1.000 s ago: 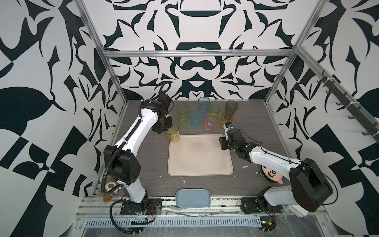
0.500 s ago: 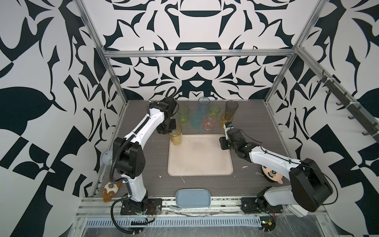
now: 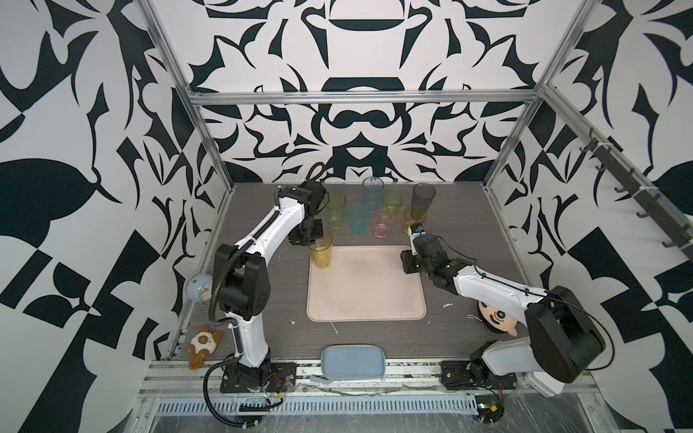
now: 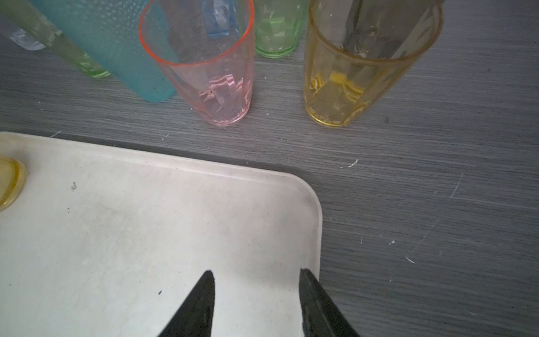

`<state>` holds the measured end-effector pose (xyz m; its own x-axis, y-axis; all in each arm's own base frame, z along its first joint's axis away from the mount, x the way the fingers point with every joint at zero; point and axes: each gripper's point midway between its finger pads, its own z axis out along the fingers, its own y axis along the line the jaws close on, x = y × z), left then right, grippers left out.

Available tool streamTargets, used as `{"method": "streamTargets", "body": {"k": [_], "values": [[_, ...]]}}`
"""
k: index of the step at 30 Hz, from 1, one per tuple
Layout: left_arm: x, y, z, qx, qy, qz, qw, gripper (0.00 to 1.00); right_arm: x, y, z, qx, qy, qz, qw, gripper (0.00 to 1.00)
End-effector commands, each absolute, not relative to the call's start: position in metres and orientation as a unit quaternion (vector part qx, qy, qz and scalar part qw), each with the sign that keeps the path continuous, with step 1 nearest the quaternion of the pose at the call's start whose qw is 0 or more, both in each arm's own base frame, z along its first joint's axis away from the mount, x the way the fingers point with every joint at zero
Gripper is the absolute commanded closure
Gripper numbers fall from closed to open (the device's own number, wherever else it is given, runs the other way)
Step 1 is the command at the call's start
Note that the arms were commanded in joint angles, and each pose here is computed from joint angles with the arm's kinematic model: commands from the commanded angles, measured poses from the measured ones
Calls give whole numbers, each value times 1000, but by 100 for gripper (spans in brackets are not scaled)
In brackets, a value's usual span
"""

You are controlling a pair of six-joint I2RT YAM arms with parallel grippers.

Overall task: Place the glasses into the tray
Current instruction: Place the glass on the tray.

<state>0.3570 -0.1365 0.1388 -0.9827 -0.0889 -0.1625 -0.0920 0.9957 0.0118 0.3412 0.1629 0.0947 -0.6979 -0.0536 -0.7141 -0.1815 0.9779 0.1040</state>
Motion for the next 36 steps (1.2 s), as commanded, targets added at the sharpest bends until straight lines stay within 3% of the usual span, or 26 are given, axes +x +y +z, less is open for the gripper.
{"method": "streamTargets", "body": {"k": [1, 12, 18, 36], "values": [[353, -136, 136, -52, 996, 16, 70, 95, 352, 167, 113, -57, 909, 89, 404, 50], [357, -140, 138, -45, 996, 13, 73, 84, 352, 167, 113, -54, 908, 90, 405, 50], [357, -143, 149, -45, 995, 0, 84, 71, 352, 167, 113, -55, 909, 90, 404, 50], [366, -124, 234, -54, 979, 13, 198, 44, 350, 166, 116, -58, 907, 90, 408, 50]]}}
